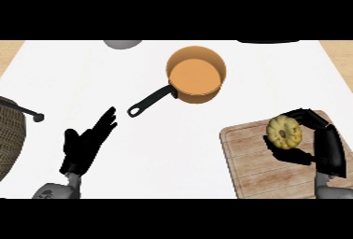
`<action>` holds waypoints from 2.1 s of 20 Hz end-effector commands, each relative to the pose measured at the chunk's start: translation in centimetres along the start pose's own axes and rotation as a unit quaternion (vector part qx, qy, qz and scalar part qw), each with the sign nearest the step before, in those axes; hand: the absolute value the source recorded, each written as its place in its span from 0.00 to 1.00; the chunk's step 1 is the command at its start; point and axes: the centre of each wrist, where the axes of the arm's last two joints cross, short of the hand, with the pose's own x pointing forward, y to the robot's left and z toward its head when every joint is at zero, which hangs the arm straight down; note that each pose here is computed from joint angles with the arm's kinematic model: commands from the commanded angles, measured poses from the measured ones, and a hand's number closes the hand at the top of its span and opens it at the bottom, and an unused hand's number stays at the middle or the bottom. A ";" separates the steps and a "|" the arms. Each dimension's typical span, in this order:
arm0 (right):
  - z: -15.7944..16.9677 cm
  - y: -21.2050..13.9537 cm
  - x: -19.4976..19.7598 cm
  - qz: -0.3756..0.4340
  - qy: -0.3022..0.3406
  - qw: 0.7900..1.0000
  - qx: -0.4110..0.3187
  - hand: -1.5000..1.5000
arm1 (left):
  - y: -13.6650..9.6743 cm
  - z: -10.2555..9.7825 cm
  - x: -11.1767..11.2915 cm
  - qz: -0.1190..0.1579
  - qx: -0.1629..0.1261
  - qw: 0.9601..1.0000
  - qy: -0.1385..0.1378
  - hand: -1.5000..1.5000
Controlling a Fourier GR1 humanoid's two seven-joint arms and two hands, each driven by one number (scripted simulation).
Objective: Pick the squash from the cutting board and place it in the pot
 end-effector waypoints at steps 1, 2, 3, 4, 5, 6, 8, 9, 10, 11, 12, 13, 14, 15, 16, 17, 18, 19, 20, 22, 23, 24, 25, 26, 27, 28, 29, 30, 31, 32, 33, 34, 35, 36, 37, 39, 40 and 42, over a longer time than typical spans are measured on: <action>1.2 -1.9 5.3 0.056 -0.020 0.998 -0.025 1.00 | 0.2 0.0 -0.5 -0.001 -0.002 1.000 0.017 0.50; 1.3 -1.5 6.7 0.068 -0.030 0.997 -0.029 1.00 | -0.3 0.1 -1.5 0.004 -0.002 1.000 0.015 0.50; 1.5 -1.5 8.4 0.080 -0.033 0.996 -0.029 1.00 | 0.3 0.0 -0.7 -0.004 -0.002 1.000 0.020 0.50; 0.4 -2.0 9.7 0.095 -0.021 0.995 -0.033 1.00 | -0.7 -0.3 -0.6 0.002 -0.013 1.000 0.009 0.50; -0.7 -1.3 10.7 0.101 -0.030 0.993 -0.049 1.00 | -1.3 -1.4 0.9 0.000 -0.012 1.000 0.009 0.50; -0.1 -0.4 12.0 0.107 -0.028 0.993 -0.036 1.00 | 0.9 -0.5 -0.3 -0.008 -0.015 1.000 0.012 0.50; -0.6 -1.9 15.1 0.135 -0.022 0.990 -0.031 1.00 | -2.6 -1.3 -0.6 0.002 -0.015 1.000 0.005 0.50; -1.9 -1.3 15.6 0.128 -0.014 0.991 -0.033 1.00 | -0.7 -0.7 -0.4 -0.004 -0.016 1.000 0.006 0.50; -1.4 -1.5 17.0 0.154 -0.014 0.987 -0.032 1.00 | -0.6 -0.6 -0.9 -0.007 -0.013 1.000 0.007 0.50; -2.0 -0.1 18.5 0.150 -0.006 0.988 -0.040 1.00 | 0.0 -1.5 0.4 -0.005 -0.019 1.000 0.002 0.50; -4.6 -0.6 19.5 0.153 -0.016 0.987 -0.037 1.00 | 0.5 -1.4 -0.5 -0.009 -0.018 1.000 0.002 0.50; -5.3 0.3 21.1 0.152 -0.010 0.988 -0.038 1.00 | -0.4 -1.3 0.6 -0.007 -0.022 1.000 0.006 0.50; -6.7 0.1 22.1 0.169 -0.010 0.985 -0.025 1.00 | -0.7 -1.6 0.9 -0.009 -0.013 1.000 -0.002 0.50; -6.5 0.5 22.9 0.189 -0.008 0.982 -0.011 1.00 | -0.7 -1.8 0.7 -0.007 -0.017 1.000 -0.006 0.50; -8.1 0.9 23.8 0.187 -0.002 0.982 -0.006 1.00 | -0.6 -0.5 0.1 -0.010 -0.029 1.000 0.007 0.50; -8.7 1.8 24.2 0.202 0.000 0.979 0.003 1.00 | -0.4 -1.9 0.9 -0.004 -0.017 1.000 -0.002 0.50; -9.2 2.6 23.5 0.218 0.014 0.976 0.019 1.00 | -0.9 -1.6 1.2 -0.012 -0.022 1.000 0.007 0.50; -9.6 4.1 25.0 0.219 0.008 0.975 0.024 1.00 | -1.4 -1.3 0.1 -0.005 -0.026 1.000 -0.002 0.50; -12.0 3.2 25.4 0.228 0.017 0.973 0.030 1.00 | -0.5 -2.1 0.3 -0.004 -0.024 1.000 0.005 0.50; -12.1 5.7 26.2 0.247 0.023 0.968 0.044 1.00 | -2.2 -1.0 -0.4 -0.009 -0.023 1.000 -0.007 0.50; -14.6 5.0 26.1 0.260 0.034 0.964 0.037 1.00 | -0.4 -1.1 -0.5 -0.007 -0.028 1.000 -0.009 0.50; -14.0 7.3 24.5 0.275 0.037 0.959 0.056 1.00 | -0.1 -1.2 1.3 -0.019 -0.028 0.999 0.003 0.50; -14.8 7.3 25.0 0.274 0.041 0.959 0.061 1.00 | -1.2 -0.6 1.7 -0.014 -0.026 1.000 0.000 0.50; -15.7 8.3 24.6 0.274 0.036 0.958 0.073 1.00 | -1.1 -1.3 0.5 -0.015 -0.022 1.000 0.001 0.50; -14.8 11.0 25.7 0.281 0.031 0.957 0.070 1.00 | -0.4 -0.7 -0.2 -0.005 -0.030 0.999 0.009 0.50; -16.9 9.3 25.3 0.303 0.044 0.948 0.082 1.00 | -0.6 -2.0 0.7 -0.014 -0.024 1.000 -0.004 0.50; -16.8 10.1 24.0 0.336 0.050 0.938 0.073 1.00 | -1.0 -1.9 0.3 -0.014 -0.035 0.999 0.002 0.50; -16.3 11.2 23.9 0.377 0.056 0.921 0.083 1.00 | -0.2 -0.6 0.6 -0.013 -0.036 0.999 0.004 0.50; -16.9 11.1 25.2 0.397 0.056 0.913 0.077 1.00 | 0.1 -1.2 0.4 -0.008 -0.029 1.000 -0.003 0.50; -17.4 11.4 24.5 0.433 0.064 0.896 0.075 1.00 | -2.2 -2.0 0.7 -0.011 -0.033 0.999 -0.006 0.50; -17.0 12.8 23.4 0.462 0.068 0.880 0.083 1.00 | -1.4 -1.2 0.5 -0.009 -0.039 0.999 -0.005 0.50; -17.0 14.0 24.7 0.477 0.076 0.872 0.084 1.00 | -1.8 -1.0 0.2 -0.003 -0.041 0.999 -0.003 0.50; -18.1 13.6 26.1 0.493 0.087 0.861 0.090 1.00 | -1.6 -1.7 1.1 -0.013 -0.034 0.999 0.000 0.50; -18.8 12.9 24.3 0.498 0.098 0.855 0.111 1.00 | -1.4 -1.7 1.5 -0.006 -0.037 0.999 -0.010 0.50; -17.9 15.6 22.6 0.481 0.116 0.860 0.127 1.00 | -1.4 -1.7 0.7 -0.016 -0.032 0.999 -0.010 0.50; -18.9 15.5 24.8 0.469 0.167 0.848 0.182 1.00 | -1.0 -0.6 -0.4 -0.010 -0.039 0.999 0.001 0.50; -18.7 16.3 22.5 0.471 0.210 0.833 0.202 1.00 | -2.6 -1.9 1.5 -0.020 -0.044 0.999 -0.011 0.50; -18.2 17.6 20.9 0.447 0.271 0.829 0.201 1.00 | -1.9 -1.4 0.8 -0.004 -0.033 0.999 -0.004 0.50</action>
